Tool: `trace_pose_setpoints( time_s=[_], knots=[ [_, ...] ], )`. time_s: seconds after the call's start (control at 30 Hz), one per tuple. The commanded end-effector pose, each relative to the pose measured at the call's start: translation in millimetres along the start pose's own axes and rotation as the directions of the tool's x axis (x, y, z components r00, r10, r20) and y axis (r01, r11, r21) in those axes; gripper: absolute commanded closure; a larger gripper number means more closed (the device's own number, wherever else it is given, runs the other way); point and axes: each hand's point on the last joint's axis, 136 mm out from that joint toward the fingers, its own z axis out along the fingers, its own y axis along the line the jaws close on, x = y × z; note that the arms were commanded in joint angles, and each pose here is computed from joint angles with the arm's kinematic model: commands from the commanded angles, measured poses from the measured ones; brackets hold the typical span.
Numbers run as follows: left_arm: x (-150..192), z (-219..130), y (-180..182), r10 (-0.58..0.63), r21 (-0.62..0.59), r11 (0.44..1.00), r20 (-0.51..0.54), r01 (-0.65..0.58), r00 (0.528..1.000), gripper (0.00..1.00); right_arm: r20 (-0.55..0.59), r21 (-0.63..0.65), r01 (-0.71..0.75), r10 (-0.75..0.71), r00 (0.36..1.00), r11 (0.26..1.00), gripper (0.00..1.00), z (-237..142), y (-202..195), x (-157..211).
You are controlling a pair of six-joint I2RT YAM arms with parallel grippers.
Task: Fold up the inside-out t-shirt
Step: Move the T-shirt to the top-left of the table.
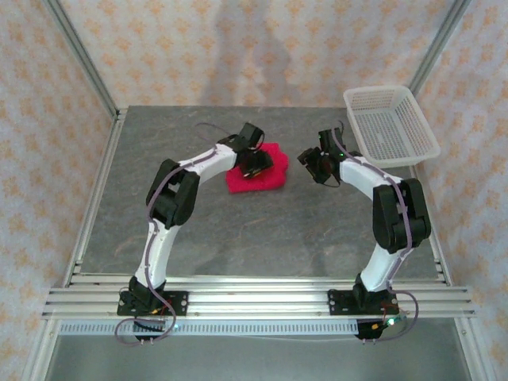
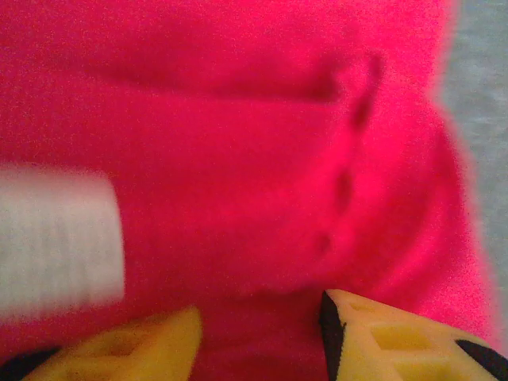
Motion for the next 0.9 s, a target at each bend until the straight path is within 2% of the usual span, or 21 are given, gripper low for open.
trace_pose_setpoints(
  time_s=[0.0, 0.17, 0.3, 0.4, 0.5, 0.67, 0.8, 0.87],
  knots=[
    [-7.1, -18.6, 66.0, 0.041, -0.144, 0.988, -0.041, -0.047, 0.998, 0.49, 0.021, -0.037, 0.053, -0.053, 0.998, 0.998, 0.44, -14.7, 17.7, -5.7],
    [-35.8, -65.9, 142.8, 0.177, -0.285, 0.939, -0.085, -0.194, 0.98, 0.45, 0.022, -0.074, 0.045, -0.043, 0.999, 0.996, 0.44, -17.0, 33.0, -10.8],
    [-94.6, -113.3, 194.3, 0.249, -0.428, 0.875, -0.003, -0.226, 0.968, 0.43, -0.006, -0.078, 0.047, -0.048, 0.999, 0.996, 0.44, -15.1, 39.5, -9.7],
    [-133.0, -133.6, 231.6, 0.137, -0.477, 0.875, 0.072, -0.087, 0.988, 0.43, -0.029, -0.056, 0.073, -0.074, 0.997, 0.996, 0.44, -19.1, 38.1, -6.5],
    [-151.9, -138.1, 262.5, -0.008, -0.477, 0.876, 0.132, 0.071, 0.991, 0.43, -0.02, -0.016, 0.124, -0.124, 0.992, 0.992, 0.44, -30.5, 34.5, -7.5],
    [-161.5, -141.6, 254.5, -0.059, -0.411, 0.902, 0.187, 0.132, 0.981, 0.42, 0.026, 0.03, 0.196, -0.197, 0.98, 0.98, 0.42, -52.0, 30.4, -13.2],
    [-163.1, -160.3, 217.8, -0.099, -0.278, 0.946, 0.231, 0.163, 0.968, 0.38, 0.083, 0.112, 0.315, -0.324, 0.942, 0.943, 0.34, -78.4, 23.6, -23.5],
    [-162.2, -179.4, 190.3, -0.067, -0.222, 0.966, 0.271, 0.13, 0.96, 0.3, 0.149, 0.197, 0.373, -0.404, 0.903, 0.907, 0.31, -97.3, 13.9, -35.6]
  ],
)
